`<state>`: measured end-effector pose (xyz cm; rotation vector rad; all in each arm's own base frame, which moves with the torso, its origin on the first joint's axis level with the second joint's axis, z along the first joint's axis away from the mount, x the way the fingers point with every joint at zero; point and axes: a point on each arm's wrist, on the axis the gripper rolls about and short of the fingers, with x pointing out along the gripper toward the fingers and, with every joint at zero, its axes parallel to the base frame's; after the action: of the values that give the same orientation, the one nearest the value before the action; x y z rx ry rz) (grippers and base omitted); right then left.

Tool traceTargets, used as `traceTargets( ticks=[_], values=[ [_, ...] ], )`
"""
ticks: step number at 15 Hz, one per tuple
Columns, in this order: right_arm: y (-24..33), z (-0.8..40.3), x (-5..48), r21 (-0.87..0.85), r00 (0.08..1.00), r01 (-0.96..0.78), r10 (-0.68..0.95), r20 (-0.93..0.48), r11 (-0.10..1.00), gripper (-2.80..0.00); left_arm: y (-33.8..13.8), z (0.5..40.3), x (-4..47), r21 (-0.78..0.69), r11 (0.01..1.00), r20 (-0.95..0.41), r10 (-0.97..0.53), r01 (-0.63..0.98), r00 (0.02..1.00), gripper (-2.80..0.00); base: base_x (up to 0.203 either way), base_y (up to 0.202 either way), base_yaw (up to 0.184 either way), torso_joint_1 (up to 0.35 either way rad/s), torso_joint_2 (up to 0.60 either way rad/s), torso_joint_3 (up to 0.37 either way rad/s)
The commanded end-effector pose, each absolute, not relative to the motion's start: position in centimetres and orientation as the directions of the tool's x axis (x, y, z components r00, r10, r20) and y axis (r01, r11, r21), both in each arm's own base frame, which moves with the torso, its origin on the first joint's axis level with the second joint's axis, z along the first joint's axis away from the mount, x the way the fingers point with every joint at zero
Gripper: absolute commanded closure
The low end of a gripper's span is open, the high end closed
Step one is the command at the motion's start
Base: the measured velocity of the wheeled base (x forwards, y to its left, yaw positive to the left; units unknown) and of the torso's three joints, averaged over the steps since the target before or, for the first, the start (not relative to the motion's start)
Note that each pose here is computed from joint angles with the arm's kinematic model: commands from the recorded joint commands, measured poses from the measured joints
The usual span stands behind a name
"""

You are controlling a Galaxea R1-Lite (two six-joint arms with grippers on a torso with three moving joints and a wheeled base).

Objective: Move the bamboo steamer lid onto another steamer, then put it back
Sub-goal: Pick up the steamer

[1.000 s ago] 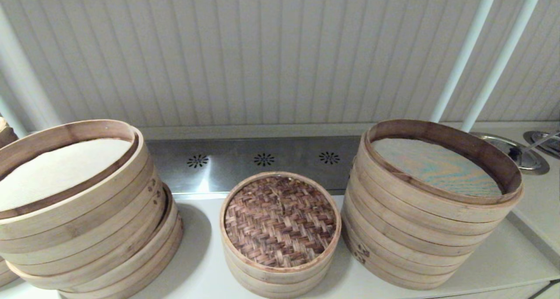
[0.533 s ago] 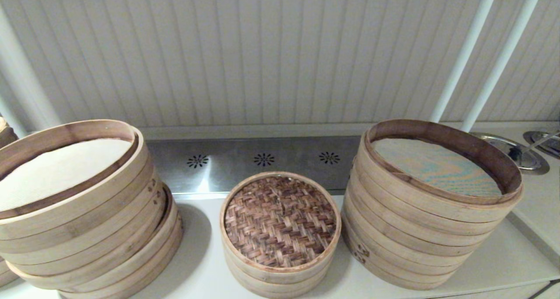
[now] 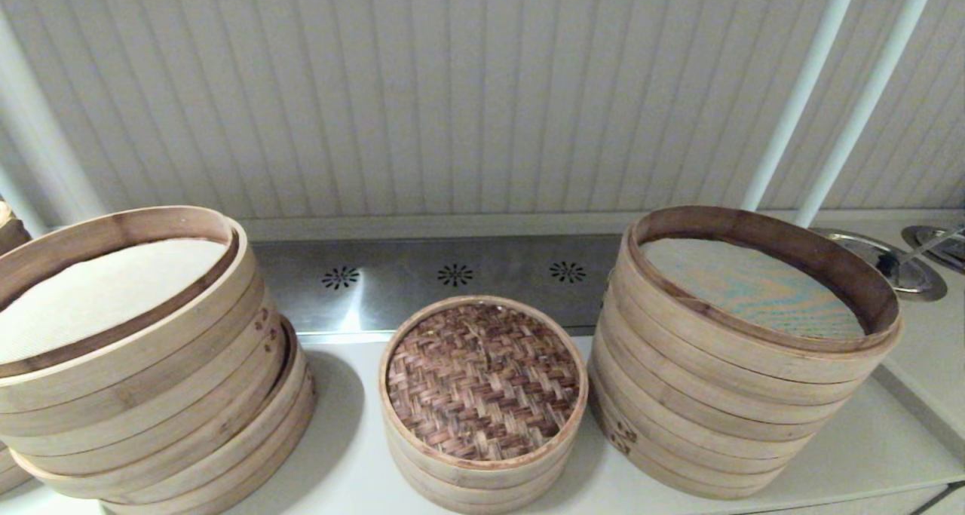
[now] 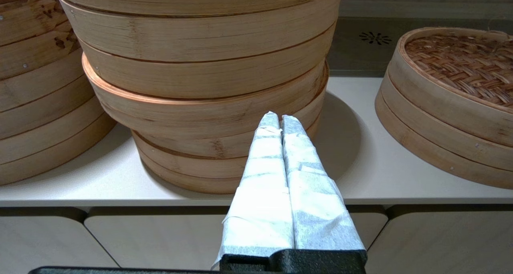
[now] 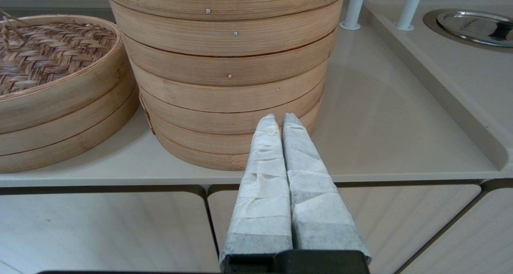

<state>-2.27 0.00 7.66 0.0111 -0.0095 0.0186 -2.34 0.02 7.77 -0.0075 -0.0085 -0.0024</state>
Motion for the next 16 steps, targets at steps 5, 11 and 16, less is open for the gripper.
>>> traceTargets(
  ticks=[5,11,16],
  values=[
    [0.0,7.7,-2.3,0.008,1.0,-0.011,0.011,0.0,1.0,0.0,0.0,7.8,-2.3,-0.008,1.0,0.009,-0.002,0.002,1.0,0.0,0.0,0.0,0.0,0.0,0.0,0.0],
    [0.0,14.4,-4.0,-0.003,1.0,-0.007,0.007,-0.004,1.0,0.0,0.0,7.8,-2.3,-0.008,1.0,0.009,-0.002,0.002,1.0,0.0,0.0,0.0,0.0,0.0,0.0,0.0],
    [0.0,22.8,-0.2,-0.022,0.996,0.011,-0.013,-0.084,1.0,0.0,0.0,7.8,-2.3,-0.008,1.0,0.009,-0.002,0.002,1.0,0.0,0.0,0.0,0.0,0.0,0.0,0.0]
  ],
)
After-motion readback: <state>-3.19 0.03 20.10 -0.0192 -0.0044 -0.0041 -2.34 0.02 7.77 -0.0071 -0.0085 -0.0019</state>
